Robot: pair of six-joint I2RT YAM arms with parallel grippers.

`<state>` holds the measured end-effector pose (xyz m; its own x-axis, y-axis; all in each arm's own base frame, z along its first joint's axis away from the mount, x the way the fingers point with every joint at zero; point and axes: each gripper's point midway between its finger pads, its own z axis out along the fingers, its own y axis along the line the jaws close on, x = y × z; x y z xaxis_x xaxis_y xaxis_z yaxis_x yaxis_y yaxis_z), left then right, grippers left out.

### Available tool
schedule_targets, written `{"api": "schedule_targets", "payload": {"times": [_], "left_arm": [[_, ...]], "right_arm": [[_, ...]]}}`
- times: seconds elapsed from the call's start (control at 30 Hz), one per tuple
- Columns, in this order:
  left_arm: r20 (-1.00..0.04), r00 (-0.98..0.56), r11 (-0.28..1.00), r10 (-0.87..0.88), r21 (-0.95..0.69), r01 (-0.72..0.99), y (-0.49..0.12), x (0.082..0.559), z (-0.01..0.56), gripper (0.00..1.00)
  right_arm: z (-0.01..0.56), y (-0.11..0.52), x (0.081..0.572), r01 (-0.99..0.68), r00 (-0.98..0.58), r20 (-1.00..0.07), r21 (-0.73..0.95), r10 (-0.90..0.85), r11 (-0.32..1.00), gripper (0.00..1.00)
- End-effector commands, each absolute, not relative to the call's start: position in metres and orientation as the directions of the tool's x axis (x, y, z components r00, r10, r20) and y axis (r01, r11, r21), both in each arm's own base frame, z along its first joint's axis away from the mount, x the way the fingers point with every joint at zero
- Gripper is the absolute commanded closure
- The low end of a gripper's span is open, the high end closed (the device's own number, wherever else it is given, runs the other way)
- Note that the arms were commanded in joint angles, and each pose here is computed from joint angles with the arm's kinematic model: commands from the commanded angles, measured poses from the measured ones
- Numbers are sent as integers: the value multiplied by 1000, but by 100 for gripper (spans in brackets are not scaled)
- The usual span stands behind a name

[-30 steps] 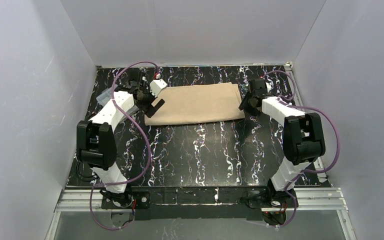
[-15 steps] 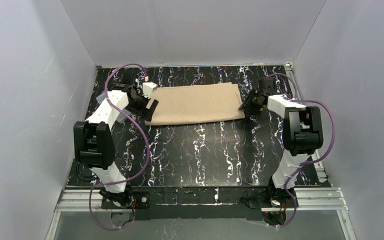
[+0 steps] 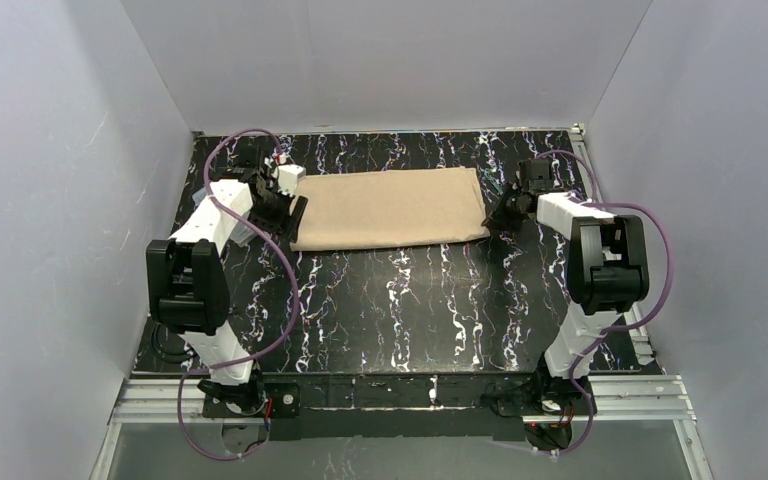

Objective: Fold the napkin into a case and place the utensils inside
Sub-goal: Move the rectangle-folded napkin to the center of the board.

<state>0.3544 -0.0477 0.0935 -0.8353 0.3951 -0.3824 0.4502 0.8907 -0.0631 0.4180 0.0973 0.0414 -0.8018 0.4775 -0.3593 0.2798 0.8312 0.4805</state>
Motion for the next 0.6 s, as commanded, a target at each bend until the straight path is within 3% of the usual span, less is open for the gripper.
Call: {"api": "schedule_targets", "payload": {"times": [0.0,0.57], "left_arm": [[-330,-866,891,376,-127,435,-53,340,81,34],[-332,-870,881,364,-181,437,-70,351,62,46]], "right_arm": [[58,83,411,301,-769,-403,456,496,837,99],[32,69,369,389,-766,-368,386,527,836,99]]}}
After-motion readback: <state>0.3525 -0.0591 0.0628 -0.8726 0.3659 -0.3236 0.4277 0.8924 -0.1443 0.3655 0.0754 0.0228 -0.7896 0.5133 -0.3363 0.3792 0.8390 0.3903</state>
